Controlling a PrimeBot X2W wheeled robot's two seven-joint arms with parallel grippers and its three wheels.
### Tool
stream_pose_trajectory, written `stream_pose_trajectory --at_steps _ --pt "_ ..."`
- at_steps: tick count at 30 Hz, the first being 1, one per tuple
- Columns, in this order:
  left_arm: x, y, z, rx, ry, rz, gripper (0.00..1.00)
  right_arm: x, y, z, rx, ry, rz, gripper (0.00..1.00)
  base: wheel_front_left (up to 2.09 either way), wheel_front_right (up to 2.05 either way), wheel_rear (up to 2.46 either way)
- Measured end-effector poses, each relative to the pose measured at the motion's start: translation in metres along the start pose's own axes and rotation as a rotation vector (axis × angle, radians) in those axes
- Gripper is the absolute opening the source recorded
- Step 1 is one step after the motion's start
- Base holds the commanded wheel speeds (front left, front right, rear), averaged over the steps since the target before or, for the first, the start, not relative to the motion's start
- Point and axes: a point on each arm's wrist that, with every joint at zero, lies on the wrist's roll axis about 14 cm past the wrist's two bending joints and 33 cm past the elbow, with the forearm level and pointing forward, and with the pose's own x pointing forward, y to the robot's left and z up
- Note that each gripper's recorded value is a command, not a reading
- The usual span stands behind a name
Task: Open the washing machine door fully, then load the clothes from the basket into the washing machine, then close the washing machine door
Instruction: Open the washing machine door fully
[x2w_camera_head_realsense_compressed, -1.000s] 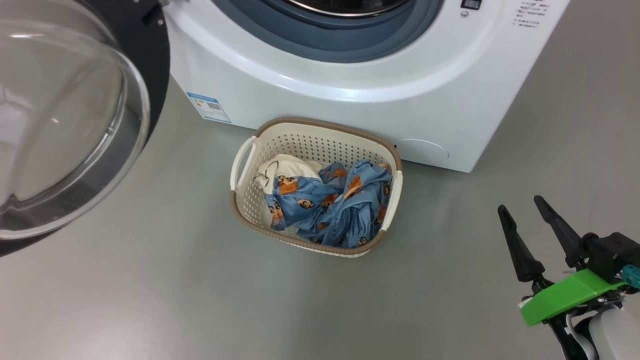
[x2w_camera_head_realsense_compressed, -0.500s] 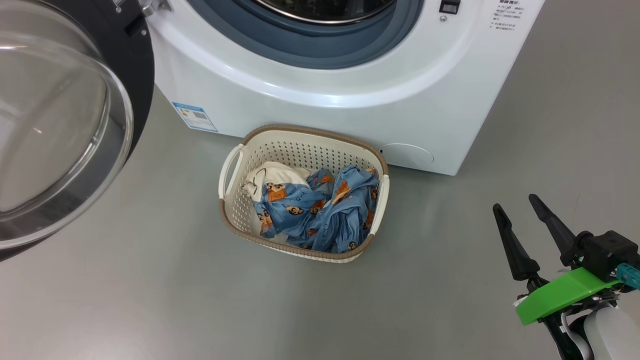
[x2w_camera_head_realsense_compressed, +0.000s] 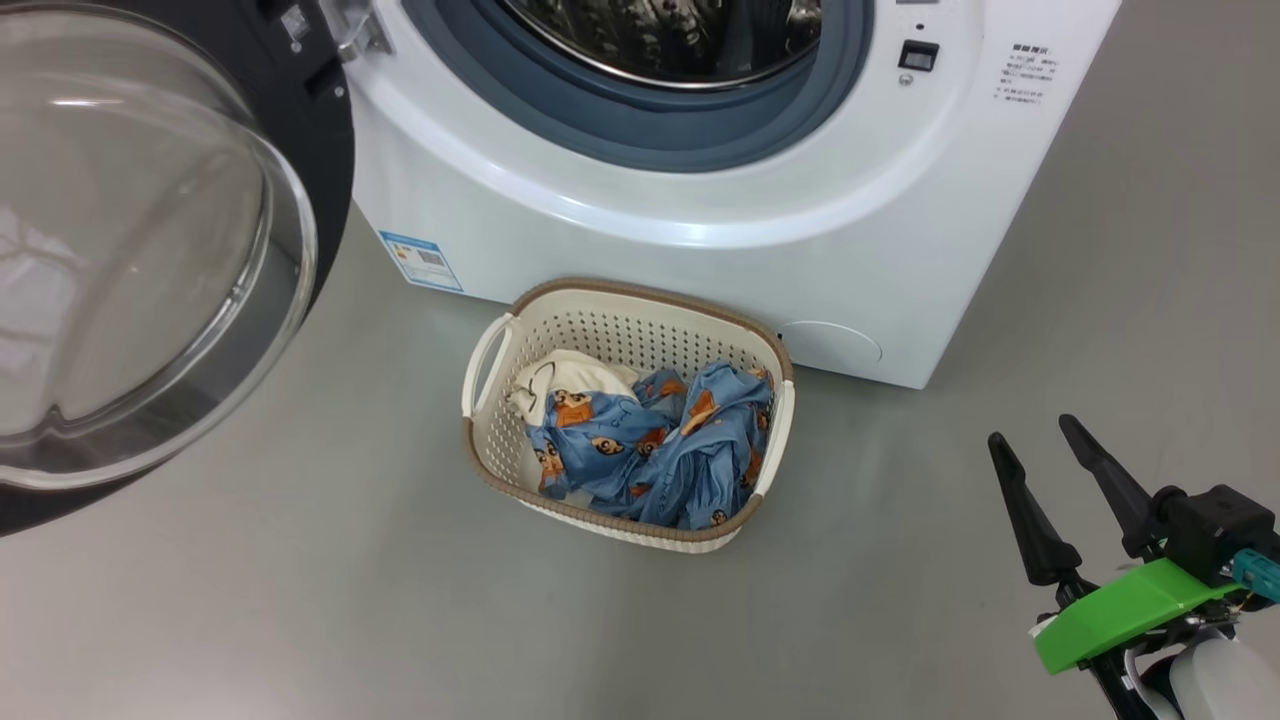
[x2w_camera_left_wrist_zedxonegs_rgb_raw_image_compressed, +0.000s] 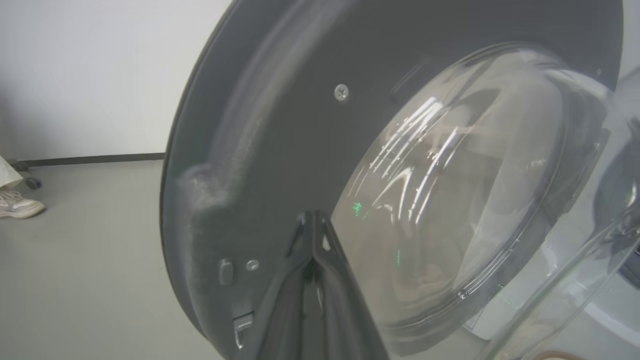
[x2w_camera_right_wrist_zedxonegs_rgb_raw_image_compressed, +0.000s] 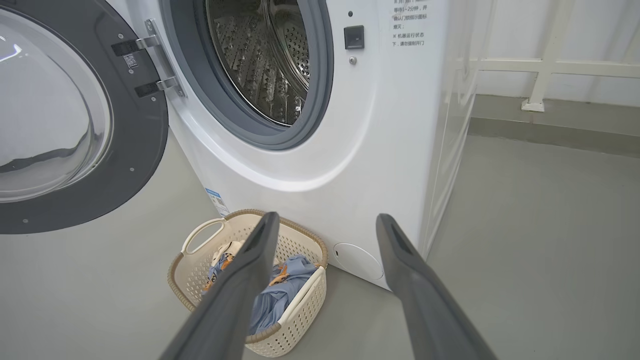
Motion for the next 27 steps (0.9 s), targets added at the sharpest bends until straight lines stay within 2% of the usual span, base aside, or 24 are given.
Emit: stream_pose_trajectory --at_steps 3,4,5,7,8,9,10,11,27 --pt "-0.01 -0.005 0.001 -0.032 -0.022 -0.016 0.0 -0.002 0.003 0.002 0.002 -0.004 0.004 1.0 0.0 0.0 0.0" --pt "-0.014 -0.006 0.001 -0.044 -0.028 -0.021 0.04 -0.002 0.004 0.005 0.003 -0.01 0.005 1.0 0.0 0.0 0.0" --pt "-0.018 -0.007 0.001 -0.053 -0.032 -0.026 0.16 -0.002 0.005 0.007 0.007 -0.016 0.005 1.0 0.0 0.0 0.0" --pt "-0.026 -0.011 -0.001 -0.068 -0.039 -0.038 0.49 -0.002 0.007 0.01 0.007 -0.023 0.009 1.0 0.0 0.0 0.0" --pt "-0.03 -0.014 -0.003 -0.072 -0.039 -0.048 0.76 -0.002 0.008 0.011 0.006 -0.026 0.01 1.0 0.0 0.0 0.0" --pt "-0.034 -0.017 -0.004 -0.075 -0.04 -0.059 0.9 -0.003 0.009 0.012 0.005 -0.027 0.01 1.0 0.0 0.0 0.0" --pt "-0.038 -0.021 -0.006 -0.075 -0.038 -0.073 0.97 -0.005 0.01 0.013 0.006 -0.028 0.009 1.0 0.0 0.0 0.0" --pt "-0.043 -0.026 -0.008 -0.076 -0.036 -0.089 1.0 -0.007 0.01 0.013 0.008 -0.027 0.007 1.0 0.0 0.0 0.0" --pt "-0.084 -0.138 -0.029 -0.106 -0.004 -0.425 1.0 -0.04 -0.016 0.023 0.026 -0.056 -0.11 1.0 0.0 0.0 0.0"
